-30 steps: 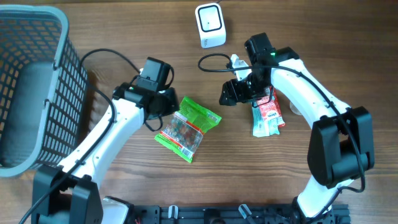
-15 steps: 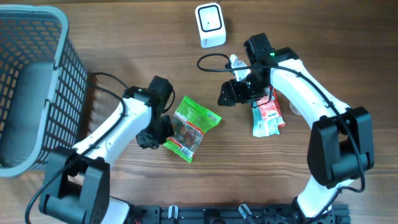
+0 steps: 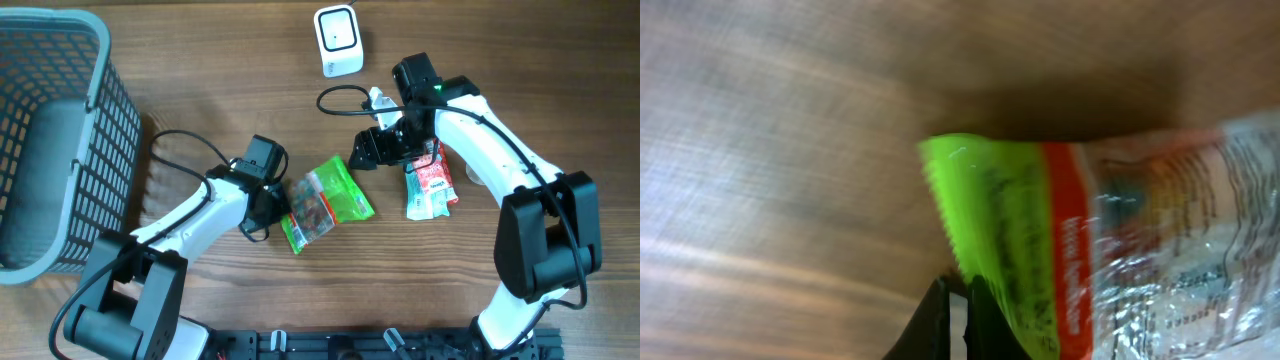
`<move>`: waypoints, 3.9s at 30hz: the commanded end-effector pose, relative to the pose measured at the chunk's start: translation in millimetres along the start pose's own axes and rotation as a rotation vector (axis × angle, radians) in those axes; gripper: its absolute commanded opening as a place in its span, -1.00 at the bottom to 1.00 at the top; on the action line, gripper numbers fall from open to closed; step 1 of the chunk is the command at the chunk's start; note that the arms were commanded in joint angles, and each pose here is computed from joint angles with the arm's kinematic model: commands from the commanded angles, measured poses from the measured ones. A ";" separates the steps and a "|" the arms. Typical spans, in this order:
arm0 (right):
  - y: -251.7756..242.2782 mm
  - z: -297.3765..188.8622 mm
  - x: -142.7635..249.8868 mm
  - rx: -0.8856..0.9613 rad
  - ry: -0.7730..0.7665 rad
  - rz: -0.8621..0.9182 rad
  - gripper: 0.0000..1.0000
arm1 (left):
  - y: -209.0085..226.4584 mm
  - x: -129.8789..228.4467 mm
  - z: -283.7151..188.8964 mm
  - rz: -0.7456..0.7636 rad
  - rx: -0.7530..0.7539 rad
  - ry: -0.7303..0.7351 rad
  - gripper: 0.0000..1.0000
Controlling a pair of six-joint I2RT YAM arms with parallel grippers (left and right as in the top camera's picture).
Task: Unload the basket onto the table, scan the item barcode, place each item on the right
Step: 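Reach the left gripper to the green candy bag and grasp its edge, then hold the green candy bag with both grippers and lift it between them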
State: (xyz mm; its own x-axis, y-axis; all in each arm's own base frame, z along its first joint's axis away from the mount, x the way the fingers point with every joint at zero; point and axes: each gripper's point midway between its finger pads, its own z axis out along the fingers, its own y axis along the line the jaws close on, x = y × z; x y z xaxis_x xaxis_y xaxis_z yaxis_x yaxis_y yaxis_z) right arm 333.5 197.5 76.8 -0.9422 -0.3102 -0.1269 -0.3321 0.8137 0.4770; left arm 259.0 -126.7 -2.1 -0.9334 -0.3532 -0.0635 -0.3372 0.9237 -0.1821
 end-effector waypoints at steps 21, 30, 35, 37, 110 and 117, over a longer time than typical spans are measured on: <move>14.6 -0.9 10.6 -0.022 0.029 0.041 0.48 | -33.3 22.9 -10.0 0.124 0.124 0.124 -0.92; 26.0 15.1 24.9 0.094 0.085 0.069 0.44 | -25.8 55.2 -15.9 0.191 0.138 0.276 -0.92; 57.9 24.6 37.4 0.017 0.136 0.026 -0.91 | -24.5 38.4 -13.8 0.209 0.137 0.213 -0.92; 65.2 27.9 41.0 0.014 0.147 0.031 -0.92 | -32.3 33.4 -14.9 0.208 0.177 0.199 -0.92; 20.8 25.2 50.6 0.163 0.056 -0.036 -0.21 | -16.7 19.4 -50.6 0.106 0.111 0.082 -0.92; -9.9 30.2 59.1 0.308 0.037 0.117 0.07 | -12.8 42.8 -15.6 0.118 0.025 0.191 -0.92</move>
State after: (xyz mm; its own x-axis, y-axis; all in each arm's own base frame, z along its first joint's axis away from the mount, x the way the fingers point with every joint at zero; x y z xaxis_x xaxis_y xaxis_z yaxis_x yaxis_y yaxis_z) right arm 279.0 200.5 49.6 -0.9510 -0.3018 -0.0669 -0.3085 0.9125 0.2686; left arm 230.7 -147.7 27.0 -0.9798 -0.1953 0.0425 -0.1998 0.9524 -0.2304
